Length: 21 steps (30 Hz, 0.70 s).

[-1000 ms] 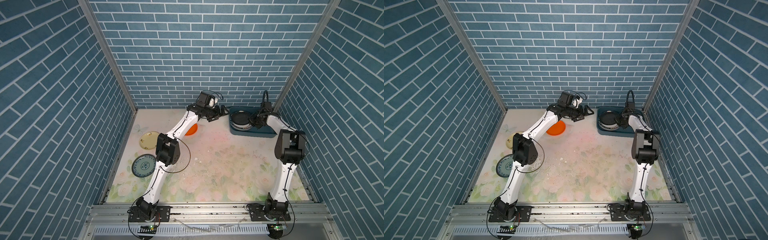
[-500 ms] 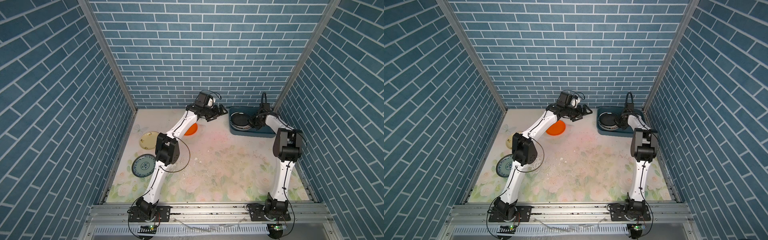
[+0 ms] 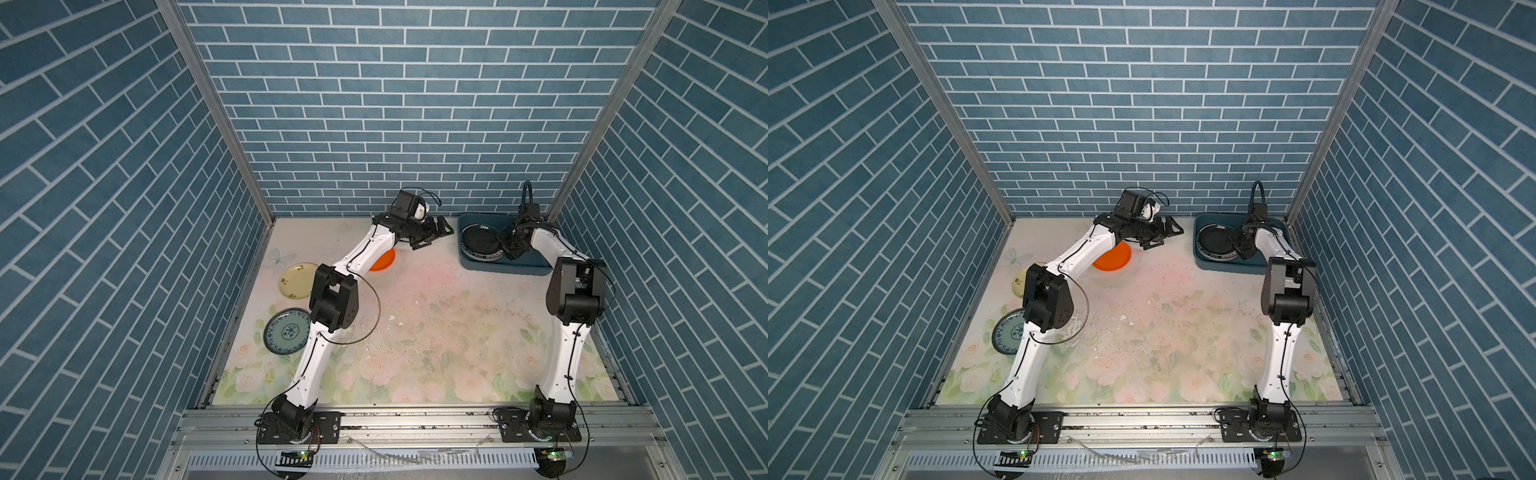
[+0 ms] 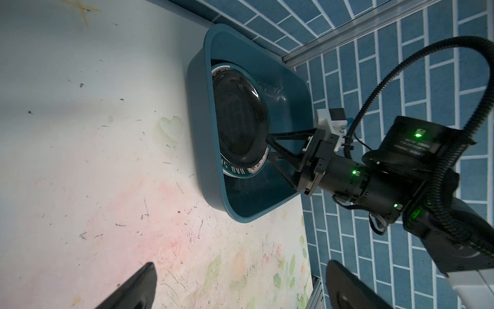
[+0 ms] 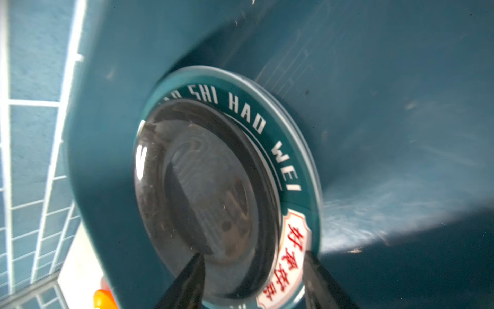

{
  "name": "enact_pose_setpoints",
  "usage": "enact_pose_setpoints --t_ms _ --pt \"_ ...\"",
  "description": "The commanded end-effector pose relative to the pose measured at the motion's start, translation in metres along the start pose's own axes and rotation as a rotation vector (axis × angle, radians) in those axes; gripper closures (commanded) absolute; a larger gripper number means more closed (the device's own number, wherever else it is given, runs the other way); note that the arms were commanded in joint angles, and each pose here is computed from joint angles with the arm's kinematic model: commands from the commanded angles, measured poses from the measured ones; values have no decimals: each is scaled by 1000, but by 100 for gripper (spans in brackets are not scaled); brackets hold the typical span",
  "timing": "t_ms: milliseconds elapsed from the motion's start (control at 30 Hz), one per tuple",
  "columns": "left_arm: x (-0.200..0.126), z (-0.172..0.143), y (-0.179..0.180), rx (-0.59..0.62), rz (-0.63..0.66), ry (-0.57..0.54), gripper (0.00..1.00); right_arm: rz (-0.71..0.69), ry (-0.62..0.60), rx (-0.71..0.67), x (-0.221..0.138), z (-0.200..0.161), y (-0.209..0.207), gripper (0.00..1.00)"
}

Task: Place the plates into the plastic bin on the countertop
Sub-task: Place the plate in the plastic bin.

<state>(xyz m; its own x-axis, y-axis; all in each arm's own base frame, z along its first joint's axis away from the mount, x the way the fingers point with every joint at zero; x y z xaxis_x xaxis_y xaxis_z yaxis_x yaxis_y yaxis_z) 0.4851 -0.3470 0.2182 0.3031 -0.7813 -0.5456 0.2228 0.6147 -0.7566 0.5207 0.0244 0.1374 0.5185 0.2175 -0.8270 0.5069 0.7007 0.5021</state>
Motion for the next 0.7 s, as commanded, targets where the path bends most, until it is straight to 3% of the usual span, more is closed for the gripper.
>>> enact_pose_setpoints --t_ms 0,300,500,667 --pt "-26 10 -21 40 -33 -60 0 -4 -97 -45 -51 9 12 32" --pt "-65 11 -2 22 20 -136 0 144 -190 -285 -115 -16 89 19" --pt "-112 4 28 -23 101 -215 0 248 -145 -393 -109 -63 151 16" --pt "-153 -10 56 -65 187 -273 0 339 -53 -425 -82 -101 189 17"
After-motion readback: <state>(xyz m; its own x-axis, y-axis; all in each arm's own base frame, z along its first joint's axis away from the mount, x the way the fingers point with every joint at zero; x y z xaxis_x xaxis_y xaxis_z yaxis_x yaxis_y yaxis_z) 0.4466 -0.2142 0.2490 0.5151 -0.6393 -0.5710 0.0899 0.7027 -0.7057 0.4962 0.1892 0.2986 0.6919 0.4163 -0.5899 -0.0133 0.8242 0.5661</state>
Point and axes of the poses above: each gripper's point midway between its finger pads, its own x axis out along the fingers, its own y axis along the line the jaws close on, z = x × y, the point moved 6 cm from there along -x, back along the fingers, and after that the axes turned 1 degree about x, right-handed, at the moved point
